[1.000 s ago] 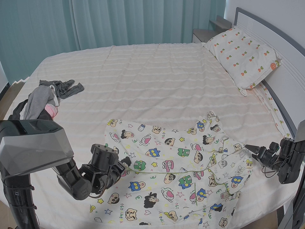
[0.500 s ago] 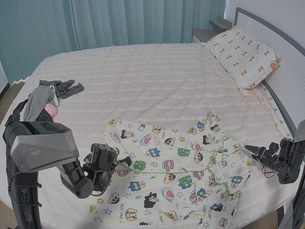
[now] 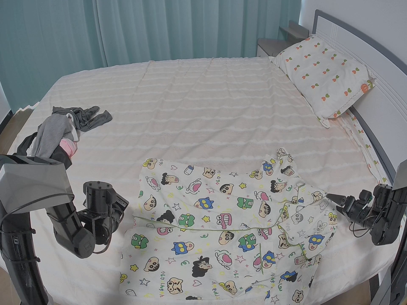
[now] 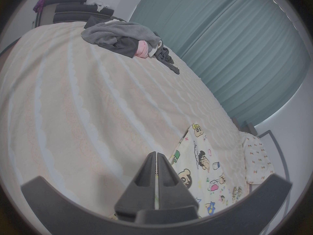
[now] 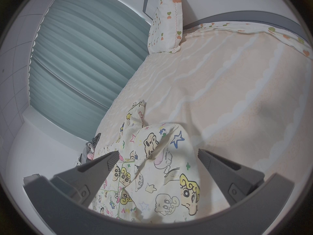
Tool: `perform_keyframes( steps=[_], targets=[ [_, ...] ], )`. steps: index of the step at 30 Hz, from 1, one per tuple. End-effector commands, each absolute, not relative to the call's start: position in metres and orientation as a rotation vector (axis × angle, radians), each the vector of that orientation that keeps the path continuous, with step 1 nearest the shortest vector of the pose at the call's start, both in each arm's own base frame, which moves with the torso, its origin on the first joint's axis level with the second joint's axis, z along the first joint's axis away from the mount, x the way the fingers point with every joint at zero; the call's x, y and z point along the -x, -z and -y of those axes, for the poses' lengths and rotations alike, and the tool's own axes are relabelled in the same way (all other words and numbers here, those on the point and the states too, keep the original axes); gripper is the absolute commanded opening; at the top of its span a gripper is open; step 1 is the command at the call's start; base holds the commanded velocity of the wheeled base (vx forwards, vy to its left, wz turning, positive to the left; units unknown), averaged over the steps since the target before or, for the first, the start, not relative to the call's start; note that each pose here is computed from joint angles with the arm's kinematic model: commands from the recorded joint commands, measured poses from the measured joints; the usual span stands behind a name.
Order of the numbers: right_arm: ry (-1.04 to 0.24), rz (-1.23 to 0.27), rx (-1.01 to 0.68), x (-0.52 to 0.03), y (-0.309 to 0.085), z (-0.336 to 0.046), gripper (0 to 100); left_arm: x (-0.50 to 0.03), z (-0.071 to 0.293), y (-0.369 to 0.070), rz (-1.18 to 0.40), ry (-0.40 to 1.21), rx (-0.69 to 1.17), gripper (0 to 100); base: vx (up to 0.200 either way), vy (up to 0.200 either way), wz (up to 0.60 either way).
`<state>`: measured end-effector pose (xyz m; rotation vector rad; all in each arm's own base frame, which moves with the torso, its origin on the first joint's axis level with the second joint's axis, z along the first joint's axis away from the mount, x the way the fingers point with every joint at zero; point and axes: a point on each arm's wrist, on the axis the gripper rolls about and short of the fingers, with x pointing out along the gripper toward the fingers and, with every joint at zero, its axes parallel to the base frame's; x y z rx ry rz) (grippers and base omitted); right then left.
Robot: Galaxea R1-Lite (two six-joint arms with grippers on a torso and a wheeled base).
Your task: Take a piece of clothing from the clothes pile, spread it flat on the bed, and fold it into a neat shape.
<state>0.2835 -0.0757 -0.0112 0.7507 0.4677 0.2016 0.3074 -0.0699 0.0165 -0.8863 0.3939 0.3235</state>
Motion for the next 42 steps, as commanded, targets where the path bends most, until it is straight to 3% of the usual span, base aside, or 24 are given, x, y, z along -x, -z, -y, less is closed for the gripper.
perform_keyframes(
  steps=[1,9,16,35,42],
  targets=[
    [-0.205,-0.46,-0.747,-0.284,0.01,0.076,100,-0.3,0.071,-0.041,-0.375,-0.23,0.925,0,0.0,0.0,0.0],
    [-0.204,-0.463,-0.748,-0.284,0.011,0.075,100,-0.301,0.093,-0.033,-0.549,-0.044,0.934,0,0.0,0.0,0.0],
    [-0.205,-0.462,-0.747,-0.284,0.011,0.076,100,-0.318,0.096,-0.013,-0.68,-0.062,0.882,0,0.0,0.0,0.0],
    [-0.204,-0.464,-0.749,-0.284,0.011,0.075,100,-0.355,0.075,0.004,-0.639,-0.128,0.892,0,0.0,0.0,0.0],
    [-0.201,-0.468,-0.749,-0.284,0.013,0.076,100,-0.354,0.062,0.013,-0.685,-0.154,0.798,0,0.0,0.0,0.0]
  ],
)
